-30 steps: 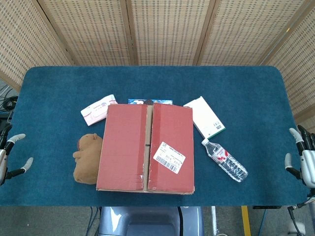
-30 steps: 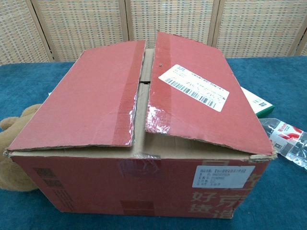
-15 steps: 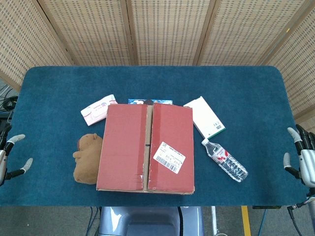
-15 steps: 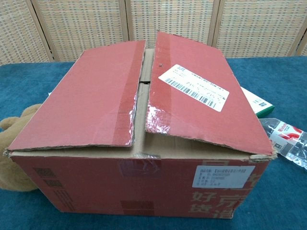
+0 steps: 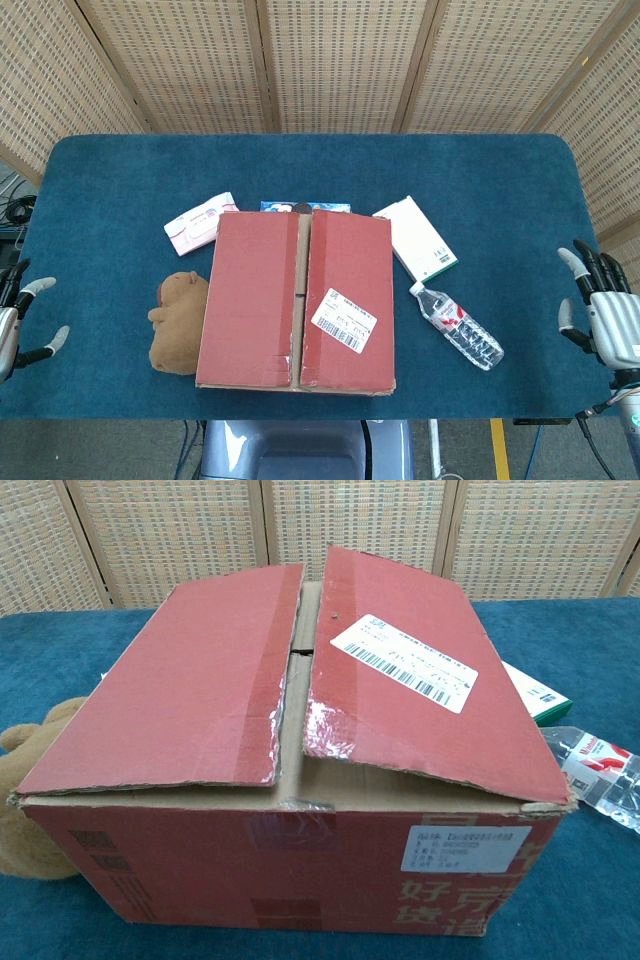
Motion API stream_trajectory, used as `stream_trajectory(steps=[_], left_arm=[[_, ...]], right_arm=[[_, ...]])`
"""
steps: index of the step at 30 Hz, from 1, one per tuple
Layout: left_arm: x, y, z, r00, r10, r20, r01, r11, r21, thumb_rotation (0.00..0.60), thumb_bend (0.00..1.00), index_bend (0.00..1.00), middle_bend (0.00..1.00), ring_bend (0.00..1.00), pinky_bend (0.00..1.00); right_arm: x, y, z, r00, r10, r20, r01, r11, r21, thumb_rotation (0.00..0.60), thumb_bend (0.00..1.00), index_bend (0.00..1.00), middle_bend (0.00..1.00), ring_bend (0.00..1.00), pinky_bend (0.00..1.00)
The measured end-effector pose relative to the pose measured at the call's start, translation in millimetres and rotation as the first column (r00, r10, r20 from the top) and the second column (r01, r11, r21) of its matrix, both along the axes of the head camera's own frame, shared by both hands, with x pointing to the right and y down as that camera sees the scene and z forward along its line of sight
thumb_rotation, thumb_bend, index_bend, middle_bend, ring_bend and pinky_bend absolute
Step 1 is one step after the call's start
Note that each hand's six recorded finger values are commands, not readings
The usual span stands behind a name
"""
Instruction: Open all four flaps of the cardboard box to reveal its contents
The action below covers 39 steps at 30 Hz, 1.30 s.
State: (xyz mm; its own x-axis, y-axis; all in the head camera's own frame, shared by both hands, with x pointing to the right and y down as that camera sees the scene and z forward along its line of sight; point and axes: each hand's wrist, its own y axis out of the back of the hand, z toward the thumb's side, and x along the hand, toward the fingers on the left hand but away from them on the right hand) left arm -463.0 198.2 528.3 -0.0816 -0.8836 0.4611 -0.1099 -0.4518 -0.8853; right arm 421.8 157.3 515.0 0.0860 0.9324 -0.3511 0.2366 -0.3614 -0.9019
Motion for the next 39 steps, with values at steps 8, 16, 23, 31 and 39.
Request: stream_trajectory(steps=[8, 16, 23, 31, 39], left_arm=[[6.3, 0.2, 2.6, 1.000, 0.023, 0.005, -0.023, 1.000, -0.009, 0.498, 0.32, 0.21, 0.00, 0.00, 0.00], [15.1, -2.8, 6.6, 0.998, 0.057, 0.010, -0.057, 0.998, -0.023, 0.497, 0.32, 0.21, 0.00, 0.00, 0.00], [18.9, -5.6, 11.6, 0.996, 0.083, 0.026, -0.082, 0.996, -0.042, 0.497, 0.32, 0.21, 0.00, 0.00, 0.00], [25.2, -8.8, 17.2, 0.995, 0.101, 0.028, -0.099, 0.994, -0.056, 0.497, 0.32, 0.21, 0.00, 0.00, 0.00], [26.9, -10.3, 22.9, 0.994, 0.106, 0.039, -0.103, 0.992, -0.073, 0.496, 0.32, 0.21, 0.00, 0.00, 0.00]], right_arm=[[-40.8, -31.7, -8.3, 0.983, -0.145, 0.116, 0.143, 0.989, 0.021, 0.600, 1.00, 0.10, 0.10, 0.00, 0.00], [-101.7, -65.4, -11.6, 0.920, -0.292, 0.262, 0.296, 0.955, 0.026, 0.600, 1.00, 0.19, 0.17, 0.00, 0.00], [-147.4, -82.0, -8.3, 0.868, -0.367, 0.334, 0.386, 0.922, 0.009, 0.600, 1.00, 0.22, 0.19, 0.00, 0.00], [-194.8, -87.4, -6.7, 0.804, -0.452, 0.386, 0.491, 0.871, -0.002, 0.600, 1.00, 0.23, 0.21, 0.00, 0.00], [-228.8, -95.8, -8.5, 0.765, -0.486, 0.424, 0.536, 0.844, 0.002, 0.600, 1.00, 0.23, 0.22, 0.00, 0.00]])
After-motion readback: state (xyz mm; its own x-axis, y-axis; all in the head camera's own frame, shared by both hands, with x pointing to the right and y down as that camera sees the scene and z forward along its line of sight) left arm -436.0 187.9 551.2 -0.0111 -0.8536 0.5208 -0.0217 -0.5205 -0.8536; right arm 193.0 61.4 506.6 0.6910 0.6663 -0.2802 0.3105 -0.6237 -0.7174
